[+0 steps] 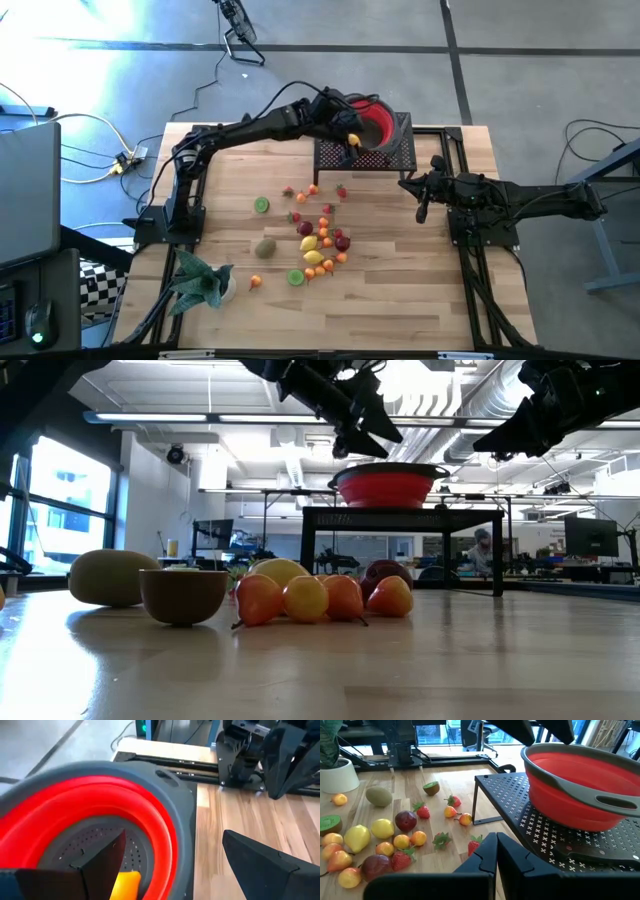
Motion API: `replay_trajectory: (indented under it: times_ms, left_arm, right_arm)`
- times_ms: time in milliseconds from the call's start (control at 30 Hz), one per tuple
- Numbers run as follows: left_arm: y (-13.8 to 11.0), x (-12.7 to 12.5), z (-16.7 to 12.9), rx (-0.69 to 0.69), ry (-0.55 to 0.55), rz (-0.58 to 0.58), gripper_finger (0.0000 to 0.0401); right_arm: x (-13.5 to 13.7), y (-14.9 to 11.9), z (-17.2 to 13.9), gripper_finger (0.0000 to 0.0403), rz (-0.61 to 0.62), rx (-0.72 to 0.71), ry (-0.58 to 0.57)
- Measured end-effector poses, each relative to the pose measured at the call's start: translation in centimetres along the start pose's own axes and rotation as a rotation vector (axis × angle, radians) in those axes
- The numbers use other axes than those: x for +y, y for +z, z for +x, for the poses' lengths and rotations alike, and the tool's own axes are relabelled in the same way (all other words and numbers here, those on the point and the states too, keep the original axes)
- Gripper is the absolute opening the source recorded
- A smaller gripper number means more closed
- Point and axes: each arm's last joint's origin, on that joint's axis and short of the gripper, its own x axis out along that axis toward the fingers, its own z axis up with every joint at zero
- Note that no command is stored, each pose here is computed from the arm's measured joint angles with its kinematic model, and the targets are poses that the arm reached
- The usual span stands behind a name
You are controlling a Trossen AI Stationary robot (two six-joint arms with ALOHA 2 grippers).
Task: Pick & Place Fruit
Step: Put the half kiwi into the strainer on the shelf
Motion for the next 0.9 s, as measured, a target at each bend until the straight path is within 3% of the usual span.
replay_trajectory:
  times_ms: [333, 667, 900]
  left_arm:
    - [-2.9, -0.7, 1.5, -0.08, -0.028, -0.012, 0.0329]
    - [-5.5, -2.8, -4.1, -0.125, 0.04, 0.0, 0.0329]
    - [-7.6, -5.0, -7.7, -0.158, 0.011, 0.05, 0.0329]
  right_arm:
    - [0.0, 0.0, 0.0, 0.0003, 0.0, 0.0, 0.0]
    - [0.0, -0.1, 0.0, 0.0003, -0.01, 0.006, 0.0]
    - [0.0, -0.1, 0.0, 0.0003, -0.009, 0.005, 0.001]
